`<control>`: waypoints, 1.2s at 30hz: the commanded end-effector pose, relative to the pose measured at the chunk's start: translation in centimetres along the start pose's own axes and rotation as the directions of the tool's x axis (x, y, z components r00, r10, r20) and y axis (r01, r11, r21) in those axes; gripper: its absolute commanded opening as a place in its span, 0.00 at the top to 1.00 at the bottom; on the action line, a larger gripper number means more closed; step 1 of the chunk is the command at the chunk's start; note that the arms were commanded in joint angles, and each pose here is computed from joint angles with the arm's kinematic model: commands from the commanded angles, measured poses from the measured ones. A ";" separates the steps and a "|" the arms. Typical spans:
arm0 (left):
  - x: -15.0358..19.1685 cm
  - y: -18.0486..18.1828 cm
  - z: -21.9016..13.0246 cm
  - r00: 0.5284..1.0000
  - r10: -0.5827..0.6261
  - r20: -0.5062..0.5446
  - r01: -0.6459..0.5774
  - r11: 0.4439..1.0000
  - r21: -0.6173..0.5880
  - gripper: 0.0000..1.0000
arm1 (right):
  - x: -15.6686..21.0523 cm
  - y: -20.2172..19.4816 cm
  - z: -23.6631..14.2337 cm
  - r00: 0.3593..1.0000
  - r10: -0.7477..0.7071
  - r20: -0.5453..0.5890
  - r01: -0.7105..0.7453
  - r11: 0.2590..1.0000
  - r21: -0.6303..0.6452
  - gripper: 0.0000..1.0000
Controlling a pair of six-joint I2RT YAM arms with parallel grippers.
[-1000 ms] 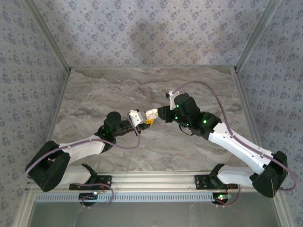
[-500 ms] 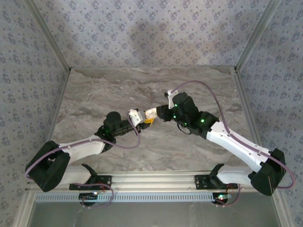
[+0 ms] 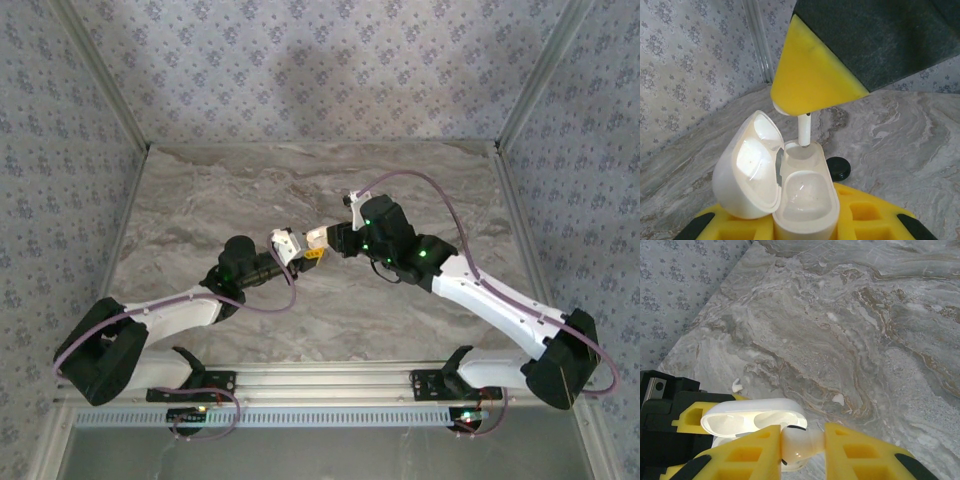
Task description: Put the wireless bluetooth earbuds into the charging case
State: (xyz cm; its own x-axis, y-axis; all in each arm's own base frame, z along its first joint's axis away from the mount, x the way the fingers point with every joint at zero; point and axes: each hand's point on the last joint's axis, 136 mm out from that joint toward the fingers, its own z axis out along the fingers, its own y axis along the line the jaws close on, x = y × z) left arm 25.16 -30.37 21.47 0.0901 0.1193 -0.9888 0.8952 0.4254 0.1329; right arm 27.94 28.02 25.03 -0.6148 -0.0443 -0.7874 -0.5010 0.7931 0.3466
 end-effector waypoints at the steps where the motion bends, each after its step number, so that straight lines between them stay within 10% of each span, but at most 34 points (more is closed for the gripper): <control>1: -3.7 0.4 0.1 0.995 0.031 0.099 -0.030 0.999 -0.012 0.88 | -0.1 0.6 0.2 1.000 -0.014 0.001 0.014 1.000 -0.017 0.74; 18: -5.1 1.0 -0.1 0.991 0.030 0.129 -0.024 0.999 -0.043 0.88 | 1.9 0.1 1.3 0.996 -0.037 -0.080 0.038 0.999 0.002 0.73; 36: -4.7 -0.3 -0.2 0.993 0.006 0.121 -0.010 0.999 0.035 0.88 | -2.4 2.2 -4.0 0.986 -0.148 0.074 0.162 0.959 -0.231 0.47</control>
State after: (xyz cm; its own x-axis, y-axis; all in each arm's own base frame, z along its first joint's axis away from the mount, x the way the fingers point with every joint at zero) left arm 25.16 -30.44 22.88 0.0907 0.0870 -0.9921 0.8960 0.4277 0.1194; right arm 26.74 27.81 27.33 -0.5553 -0.1072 -0.8247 -0.6373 0.6920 0.3392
